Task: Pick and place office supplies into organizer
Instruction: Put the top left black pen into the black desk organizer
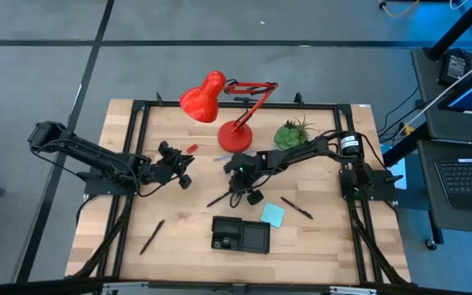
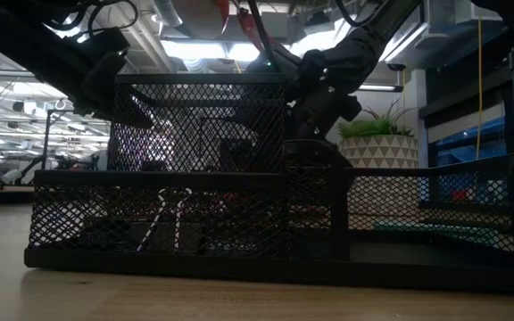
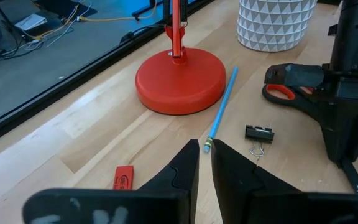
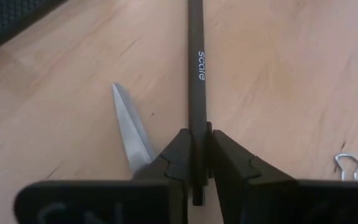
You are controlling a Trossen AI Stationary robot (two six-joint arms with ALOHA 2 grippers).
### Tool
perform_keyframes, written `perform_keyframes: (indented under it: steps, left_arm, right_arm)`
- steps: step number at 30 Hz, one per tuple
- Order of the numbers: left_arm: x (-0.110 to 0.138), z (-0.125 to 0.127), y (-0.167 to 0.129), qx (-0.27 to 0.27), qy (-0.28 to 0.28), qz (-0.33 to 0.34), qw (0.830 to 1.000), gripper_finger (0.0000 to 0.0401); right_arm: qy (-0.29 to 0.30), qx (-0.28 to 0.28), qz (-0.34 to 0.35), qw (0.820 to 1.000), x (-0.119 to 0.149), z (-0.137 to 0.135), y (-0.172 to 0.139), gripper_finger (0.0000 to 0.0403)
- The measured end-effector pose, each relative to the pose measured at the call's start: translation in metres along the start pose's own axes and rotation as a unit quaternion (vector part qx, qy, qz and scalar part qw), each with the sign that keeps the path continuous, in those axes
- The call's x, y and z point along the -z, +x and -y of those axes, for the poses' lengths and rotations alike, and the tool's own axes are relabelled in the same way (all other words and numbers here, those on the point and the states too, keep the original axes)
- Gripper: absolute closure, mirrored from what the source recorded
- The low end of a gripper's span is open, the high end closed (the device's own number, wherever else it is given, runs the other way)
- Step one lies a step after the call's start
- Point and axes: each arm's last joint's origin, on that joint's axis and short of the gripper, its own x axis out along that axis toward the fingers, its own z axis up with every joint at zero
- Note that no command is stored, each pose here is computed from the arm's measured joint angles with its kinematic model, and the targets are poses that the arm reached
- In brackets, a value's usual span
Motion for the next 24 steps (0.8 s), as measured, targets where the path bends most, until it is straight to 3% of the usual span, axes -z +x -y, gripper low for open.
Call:
perform_keyframes:
  steps: [24]
  left_arm:
    - [0.0, 0.0, 0.0, 0.001, -0.001, 0.001, 1.0, 0.0362]
  right_arm:
    - [0.007, 0.014, 0.001, 1.0, -0.01, 0.001, -0.022, 0.0361]
